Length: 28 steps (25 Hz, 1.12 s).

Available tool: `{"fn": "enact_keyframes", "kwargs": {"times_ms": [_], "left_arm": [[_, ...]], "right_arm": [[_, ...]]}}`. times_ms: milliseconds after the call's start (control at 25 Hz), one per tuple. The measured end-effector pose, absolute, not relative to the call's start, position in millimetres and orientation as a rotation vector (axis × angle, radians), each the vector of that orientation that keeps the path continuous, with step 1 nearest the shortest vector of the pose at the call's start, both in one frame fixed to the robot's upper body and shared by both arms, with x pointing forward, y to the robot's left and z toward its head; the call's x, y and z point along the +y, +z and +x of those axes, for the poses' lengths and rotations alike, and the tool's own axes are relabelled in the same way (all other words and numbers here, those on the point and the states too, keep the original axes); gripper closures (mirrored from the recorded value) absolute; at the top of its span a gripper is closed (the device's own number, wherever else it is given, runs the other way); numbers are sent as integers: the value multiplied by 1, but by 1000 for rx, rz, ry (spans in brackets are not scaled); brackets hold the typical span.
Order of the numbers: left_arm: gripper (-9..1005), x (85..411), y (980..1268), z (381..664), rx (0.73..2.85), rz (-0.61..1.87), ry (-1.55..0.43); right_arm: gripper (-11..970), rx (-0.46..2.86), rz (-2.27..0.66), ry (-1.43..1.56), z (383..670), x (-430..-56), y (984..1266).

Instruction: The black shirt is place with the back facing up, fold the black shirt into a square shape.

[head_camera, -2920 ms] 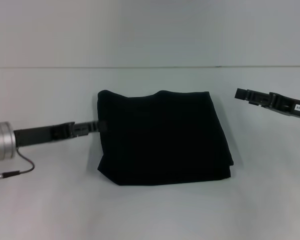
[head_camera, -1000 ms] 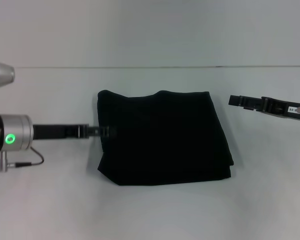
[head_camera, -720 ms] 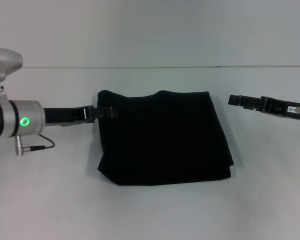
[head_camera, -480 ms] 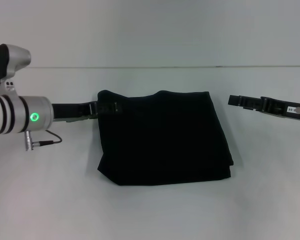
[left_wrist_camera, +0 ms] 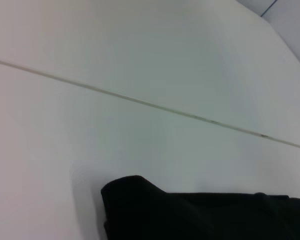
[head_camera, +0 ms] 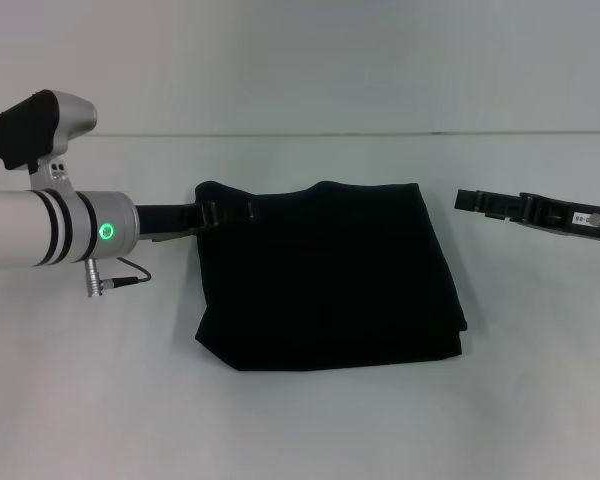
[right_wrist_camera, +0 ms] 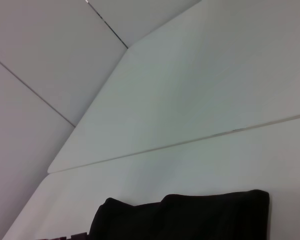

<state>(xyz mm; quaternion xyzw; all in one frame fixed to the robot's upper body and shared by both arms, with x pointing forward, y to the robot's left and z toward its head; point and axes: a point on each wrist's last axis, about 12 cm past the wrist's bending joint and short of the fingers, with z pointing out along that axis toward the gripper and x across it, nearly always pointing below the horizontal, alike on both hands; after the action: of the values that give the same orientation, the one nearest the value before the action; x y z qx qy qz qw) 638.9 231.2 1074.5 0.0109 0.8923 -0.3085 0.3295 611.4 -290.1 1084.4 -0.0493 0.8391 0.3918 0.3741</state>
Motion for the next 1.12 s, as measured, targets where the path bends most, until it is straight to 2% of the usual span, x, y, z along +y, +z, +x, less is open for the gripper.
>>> {"fn": "enact_keyframes", "kwargs": {"times_ms": [720,920,1000,1120], "left_arm": [[162,226,1073,641,2297,98,-750],[387,224,1074,641,2285,114,-748],[619,224,1074,642,2284,117,-748],[726,223,1075,642,2283,120,-747]], "right_arm": [[168,2149,-121,970,615,-292,1085],[167,2147,-123,966,616,-291,1086],[166,2148,-124,963,617,-292,1086],[166,2148,-124,961,617,-292,1086]]}}
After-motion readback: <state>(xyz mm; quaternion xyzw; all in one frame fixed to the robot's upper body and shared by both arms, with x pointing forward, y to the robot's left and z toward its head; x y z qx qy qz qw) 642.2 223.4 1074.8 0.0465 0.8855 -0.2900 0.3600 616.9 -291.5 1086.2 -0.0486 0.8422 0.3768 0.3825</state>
